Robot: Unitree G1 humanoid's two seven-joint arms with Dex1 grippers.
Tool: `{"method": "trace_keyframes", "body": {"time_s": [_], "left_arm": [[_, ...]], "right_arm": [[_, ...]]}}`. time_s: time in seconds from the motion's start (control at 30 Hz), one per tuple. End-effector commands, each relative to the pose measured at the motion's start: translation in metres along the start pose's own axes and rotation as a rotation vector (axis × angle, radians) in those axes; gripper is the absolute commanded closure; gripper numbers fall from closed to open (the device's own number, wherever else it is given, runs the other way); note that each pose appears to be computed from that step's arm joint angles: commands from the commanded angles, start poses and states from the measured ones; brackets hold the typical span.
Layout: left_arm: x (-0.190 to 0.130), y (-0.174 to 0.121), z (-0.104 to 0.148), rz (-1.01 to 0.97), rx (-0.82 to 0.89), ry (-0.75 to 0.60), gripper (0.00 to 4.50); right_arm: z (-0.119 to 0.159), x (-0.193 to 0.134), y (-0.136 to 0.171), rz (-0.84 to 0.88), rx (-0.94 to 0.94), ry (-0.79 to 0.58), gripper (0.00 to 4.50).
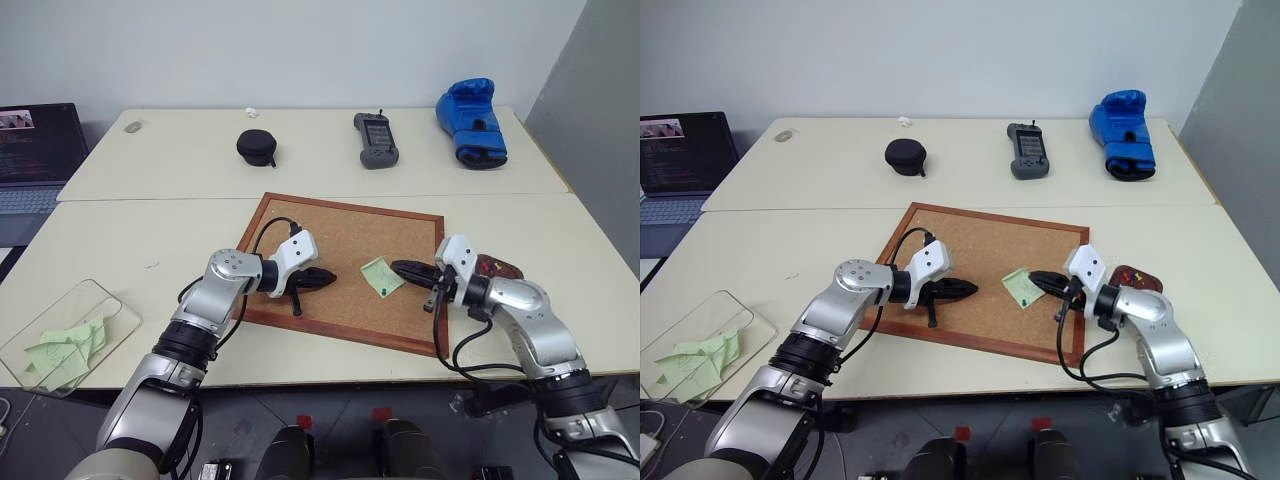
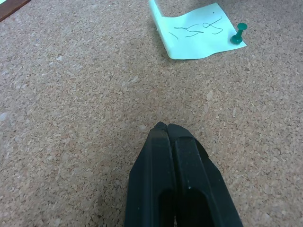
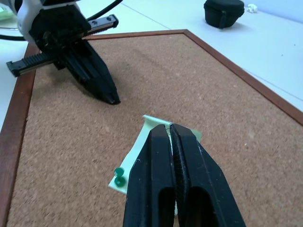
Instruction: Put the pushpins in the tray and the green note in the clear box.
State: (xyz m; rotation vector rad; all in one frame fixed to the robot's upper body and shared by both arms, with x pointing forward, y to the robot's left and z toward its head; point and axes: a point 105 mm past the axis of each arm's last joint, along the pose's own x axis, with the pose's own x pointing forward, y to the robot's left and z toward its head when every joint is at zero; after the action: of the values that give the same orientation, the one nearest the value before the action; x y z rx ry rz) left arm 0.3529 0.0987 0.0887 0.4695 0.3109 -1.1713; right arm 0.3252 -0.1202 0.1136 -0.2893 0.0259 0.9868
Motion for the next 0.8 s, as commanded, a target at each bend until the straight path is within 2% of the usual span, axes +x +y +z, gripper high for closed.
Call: {"method": "trace_keyframes", "body": {"time_s": [0.03, 0.23, 0.43, 0.8], "left_arm": [[0.003, -0.003, -0.020, -0.001, -0.025, 0.084, 4.50], [0.004, -0.007, -0.023, -0.011, -0.031, 0.089, 4.50], [0.003, -0.008, -0.024, -0.015, -0.034, 0.090, 4.50], [0.005, -0.006, -0.022, -0.011, -0.031, 0.084, 4.50]], "right_arm": [[0.016, -0.017, -0.020, -0.118, -0.046, -0.023, 4.48], [0.003, -0.058, -0.057, -0.405, 0.020, 0.028, 4.48], [-0.012, -0.095, -0.078, -0.619, 0.153, 0.068, 4.48], [-0.029, -0.123, -0.083, -0.719, 0.253, 0.129, 4.48]]}}
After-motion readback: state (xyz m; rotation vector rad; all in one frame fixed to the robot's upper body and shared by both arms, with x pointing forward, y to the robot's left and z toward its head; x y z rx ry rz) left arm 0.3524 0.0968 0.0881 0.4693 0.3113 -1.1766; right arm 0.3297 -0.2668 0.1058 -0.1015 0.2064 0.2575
